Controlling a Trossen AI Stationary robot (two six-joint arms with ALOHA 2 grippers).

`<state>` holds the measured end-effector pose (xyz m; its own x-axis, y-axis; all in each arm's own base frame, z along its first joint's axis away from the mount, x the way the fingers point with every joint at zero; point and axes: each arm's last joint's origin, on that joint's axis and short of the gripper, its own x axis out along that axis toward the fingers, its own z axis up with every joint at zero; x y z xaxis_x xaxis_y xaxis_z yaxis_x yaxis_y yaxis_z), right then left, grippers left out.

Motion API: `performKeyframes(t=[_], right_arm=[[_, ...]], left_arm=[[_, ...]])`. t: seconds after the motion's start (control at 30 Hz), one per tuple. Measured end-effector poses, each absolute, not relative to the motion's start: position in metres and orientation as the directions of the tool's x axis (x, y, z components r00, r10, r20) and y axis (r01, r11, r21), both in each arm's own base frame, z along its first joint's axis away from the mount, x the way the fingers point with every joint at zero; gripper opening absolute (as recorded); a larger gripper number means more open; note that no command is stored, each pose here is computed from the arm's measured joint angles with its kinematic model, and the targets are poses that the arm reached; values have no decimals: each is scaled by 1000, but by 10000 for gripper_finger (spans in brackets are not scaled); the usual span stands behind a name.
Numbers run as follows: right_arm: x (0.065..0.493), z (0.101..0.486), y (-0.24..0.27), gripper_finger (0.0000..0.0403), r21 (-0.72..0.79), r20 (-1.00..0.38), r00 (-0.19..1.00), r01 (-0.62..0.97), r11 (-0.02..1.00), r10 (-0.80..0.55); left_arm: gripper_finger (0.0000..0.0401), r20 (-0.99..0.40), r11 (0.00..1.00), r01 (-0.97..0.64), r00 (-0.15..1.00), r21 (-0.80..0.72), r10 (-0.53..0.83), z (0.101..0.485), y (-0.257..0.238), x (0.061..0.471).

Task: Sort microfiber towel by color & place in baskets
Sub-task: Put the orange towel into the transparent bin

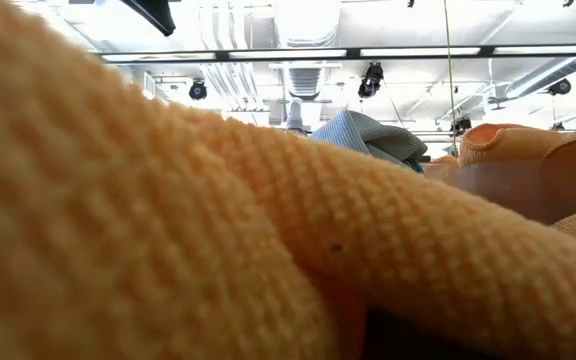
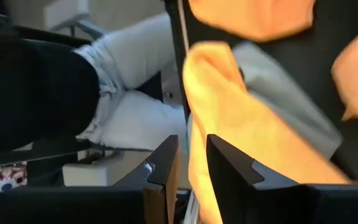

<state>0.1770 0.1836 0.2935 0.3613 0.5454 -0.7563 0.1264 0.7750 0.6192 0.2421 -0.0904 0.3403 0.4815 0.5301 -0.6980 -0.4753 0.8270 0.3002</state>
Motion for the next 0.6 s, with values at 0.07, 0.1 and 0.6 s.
performKeyframes(t=[0.07,0.1,0.6], right_arm=[[178,285,192,79,606,-780,328,181,775,533],[178,280,197,79,595,-792,312,202,778,525],[188,219,232,68,484,-870,9,203,851,493]], left_arm=[[113,-698,827,-476,482,299,530,340,-90,242],[113,-698,827,-475,482,299,530,340,-91,242],[113,-696,828,-484,490,284,525,341,-91,243]])
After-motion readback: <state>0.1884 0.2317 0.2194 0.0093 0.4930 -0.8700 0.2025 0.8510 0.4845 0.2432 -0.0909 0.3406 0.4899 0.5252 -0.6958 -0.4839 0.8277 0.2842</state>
